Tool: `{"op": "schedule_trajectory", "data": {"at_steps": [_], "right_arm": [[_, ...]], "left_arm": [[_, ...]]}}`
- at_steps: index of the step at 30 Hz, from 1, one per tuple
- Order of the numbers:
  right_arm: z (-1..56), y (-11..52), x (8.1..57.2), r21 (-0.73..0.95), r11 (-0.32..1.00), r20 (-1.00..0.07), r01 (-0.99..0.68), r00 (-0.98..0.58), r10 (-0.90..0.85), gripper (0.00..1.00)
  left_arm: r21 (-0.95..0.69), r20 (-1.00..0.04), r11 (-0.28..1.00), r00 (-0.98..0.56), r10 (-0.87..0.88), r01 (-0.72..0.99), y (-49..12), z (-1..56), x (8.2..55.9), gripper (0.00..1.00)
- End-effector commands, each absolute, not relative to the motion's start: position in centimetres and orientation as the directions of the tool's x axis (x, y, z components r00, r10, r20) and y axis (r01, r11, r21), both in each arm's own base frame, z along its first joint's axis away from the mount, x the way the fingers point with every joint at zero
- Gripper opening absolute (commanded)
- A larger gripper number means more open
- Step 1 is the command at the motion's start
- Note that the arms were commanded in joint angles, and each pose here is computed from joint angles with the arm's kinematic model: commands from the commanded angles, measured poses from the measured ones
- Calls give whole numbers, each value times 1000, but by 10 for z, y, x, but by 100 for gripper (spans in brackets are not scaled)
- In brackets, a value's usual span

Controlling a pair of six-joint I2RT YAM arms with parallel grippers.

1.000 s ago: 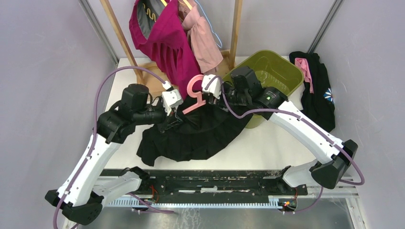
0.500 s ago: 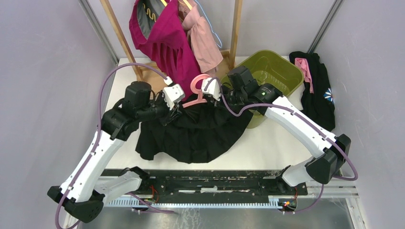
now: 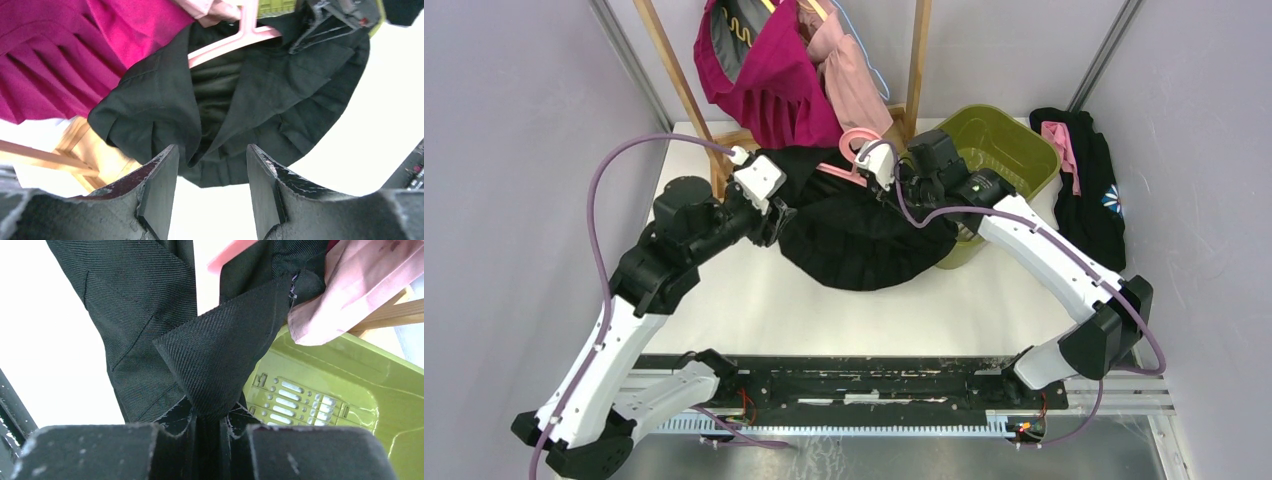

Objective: Remove the skirt from the hanger

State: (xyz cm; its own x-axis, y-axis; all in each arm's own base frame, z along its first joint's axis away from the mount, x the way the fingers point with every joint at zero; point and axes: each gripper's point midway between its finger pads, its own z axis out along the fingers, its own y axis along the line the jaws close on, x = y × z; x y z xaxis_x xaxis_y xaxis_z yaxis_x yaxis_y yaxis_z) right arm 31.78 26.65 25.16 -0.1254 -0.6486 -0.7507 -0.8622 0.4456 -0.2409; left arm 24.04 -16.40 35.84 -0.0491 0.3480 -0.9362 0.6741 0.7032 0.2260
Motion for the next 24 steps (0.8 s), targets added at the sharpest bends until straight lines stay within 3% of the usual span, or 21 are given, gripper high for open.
{"op": "schedule_trajectory", "data": {"at_steps": [1, 19, 24], "right_arm": [[303, 272, 327, -292, 499, -829, -816, -44, -557, 1], [309, 271, 304, -251, 460, -849, -852, -34, -527, 1], [307, 270, 299, -246, 451, -853, -858, -30, -522, 1]], "left_arm": [[176, -949, 767, -100, 299, 617, -169, 359, 264, 60], [115, -983, 875, -72, 168, 470, -176, 360, 318, 67], [117, -974, 883, -121, 191, 454, -180, 338, 331, 64]]}}
